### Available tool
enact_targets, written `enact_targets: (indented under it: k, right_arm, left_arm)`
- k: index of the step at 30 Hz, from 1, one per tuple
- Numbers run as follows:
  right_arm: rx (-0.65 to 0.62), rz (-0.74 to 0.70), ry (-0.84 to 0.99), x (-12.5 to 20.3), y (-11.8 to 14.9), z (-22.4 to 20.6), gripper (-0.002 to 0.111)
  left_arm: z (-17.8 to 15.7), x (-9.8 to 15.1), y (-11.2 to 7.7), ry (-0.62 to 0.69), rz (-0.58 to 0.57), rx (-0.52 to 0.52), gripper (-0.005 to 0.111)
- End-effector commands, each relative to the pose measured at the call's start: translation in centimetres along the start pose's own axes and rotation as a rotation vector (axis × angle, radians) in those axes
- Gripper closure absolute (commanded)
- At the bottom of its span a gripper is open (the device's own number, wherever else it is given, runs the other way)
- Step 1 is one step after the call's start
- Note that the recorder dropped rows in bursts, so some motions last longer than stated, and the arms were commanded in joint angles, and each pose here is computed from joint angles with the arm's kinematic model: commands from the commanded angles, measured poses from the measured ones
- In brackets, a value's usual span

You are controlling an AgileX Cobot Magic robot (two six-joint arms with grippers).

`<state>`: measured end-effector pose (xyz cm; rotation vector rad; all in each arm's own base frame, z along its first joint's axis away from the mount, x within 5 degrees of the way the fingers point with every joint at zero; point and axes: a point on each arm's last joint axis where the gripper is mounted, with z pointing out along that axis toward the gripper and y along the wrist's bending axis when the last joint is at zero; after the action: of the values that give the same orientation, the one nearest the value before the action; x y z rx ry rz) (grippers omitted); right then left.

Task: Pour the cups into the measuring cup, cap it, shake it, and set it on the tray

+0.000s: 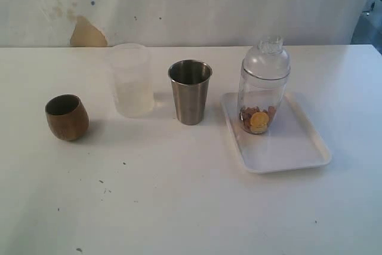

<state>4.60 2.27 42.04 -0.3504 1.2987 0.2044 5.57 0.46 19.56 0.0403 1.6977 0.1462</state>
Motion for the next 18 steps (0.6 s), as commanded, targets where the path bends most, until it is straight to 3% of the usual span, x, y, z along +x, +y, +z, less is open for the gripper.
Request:
enact_targets:
  k: [1, 12, 18]
  right_arm:
    - [-0.018, 0.000, -0.047, -0.5, 0.2, -1.2, 0.108]
    - [-0.061, 0.038, -0.075, -0.8, 0.4, -2.0, 0.108]
    - [-0.051, 0.047, -0.210, -1.9, 0.4, -5.9, 0.108]
  left_arm:
    - [0.0, 0.1, 0.0, -0.009, 0.006, -0.003, 0.107]
    - [0.0, 0.1, 0.0, -0.009, 0.006, -0.003, 0.107]
    - [0.0, 0.1, 0.0, -0.009, 0.006, -0.003, 0.107]
